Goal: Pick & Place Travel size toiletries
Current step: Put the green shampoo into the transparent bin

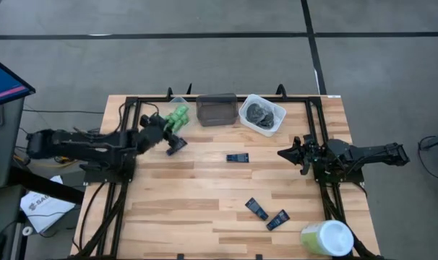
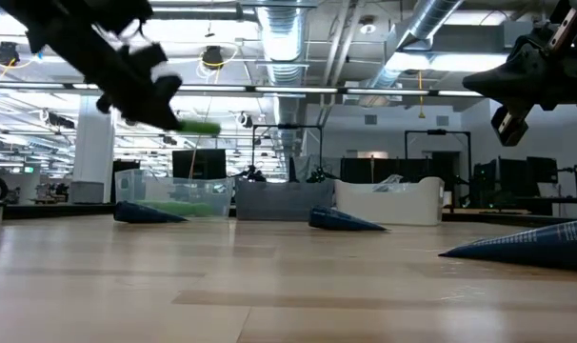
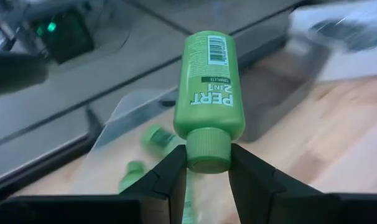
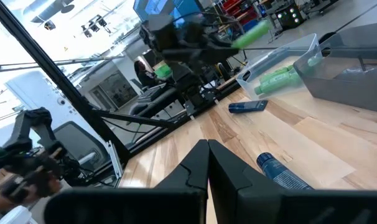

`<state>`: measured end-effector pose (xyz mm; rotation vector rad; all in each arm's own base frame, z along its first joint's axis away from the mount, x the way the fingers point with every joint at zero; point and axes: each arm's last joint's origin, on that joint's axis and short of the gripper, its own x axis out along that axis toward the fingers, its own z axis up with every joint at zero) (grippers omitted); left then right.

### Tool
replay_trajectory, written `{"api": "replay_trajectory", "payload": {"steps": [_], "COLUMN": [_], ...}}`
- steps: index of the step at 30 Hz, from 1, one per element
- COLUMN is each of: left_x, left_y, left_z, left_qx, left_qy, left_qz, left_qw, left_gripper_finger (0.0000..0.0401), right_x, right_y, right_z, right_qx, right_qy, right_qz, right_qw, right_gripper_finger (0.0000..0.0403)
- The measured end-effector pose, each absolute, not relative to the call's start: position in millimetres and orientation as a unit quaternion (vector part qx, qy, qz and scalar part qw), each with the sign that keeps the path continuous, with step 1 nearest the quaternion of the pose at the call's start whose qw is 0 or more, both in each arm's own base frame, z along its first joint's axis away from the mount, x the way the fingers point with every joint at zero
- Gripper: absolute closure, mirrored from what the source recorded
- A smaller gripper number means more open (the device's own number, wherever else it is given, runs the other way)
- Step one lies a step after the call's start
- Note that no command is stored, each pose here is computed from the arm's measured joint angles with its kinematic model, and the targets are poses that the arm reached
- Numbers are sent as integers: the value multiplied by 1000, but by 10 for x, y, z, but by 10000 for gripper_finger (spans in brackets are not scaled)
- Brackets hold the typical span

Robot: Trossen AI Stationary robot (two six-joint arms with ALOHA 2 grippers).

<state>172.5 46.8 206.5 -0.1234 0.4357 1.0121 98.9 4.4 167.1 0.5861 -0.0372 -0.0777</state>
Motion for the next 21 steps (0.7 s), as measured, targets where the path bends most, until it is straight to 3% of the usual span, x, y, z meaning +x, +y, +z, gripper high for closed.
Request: {"api": "replay_trajectory", "payload": {"steps": [15,21], "left_x": [1559,1573], "left_y": [963,975], "left_z": [1689,1632], "left_qx": [-112,-105], "left_qy": [319,340], "left_qz": [469,464], "left_qw": [816,811], "left_gripper_finger": [303,258], "right_x": [989,989], "right_y": [44,44], "right_z": [1670,1671], "right_qx": [289,289], "right_qy": [-18,-18], "right_qz": [-38,-38], "right_qw": [957,956], "right_gripper_finger": [403,403]}}
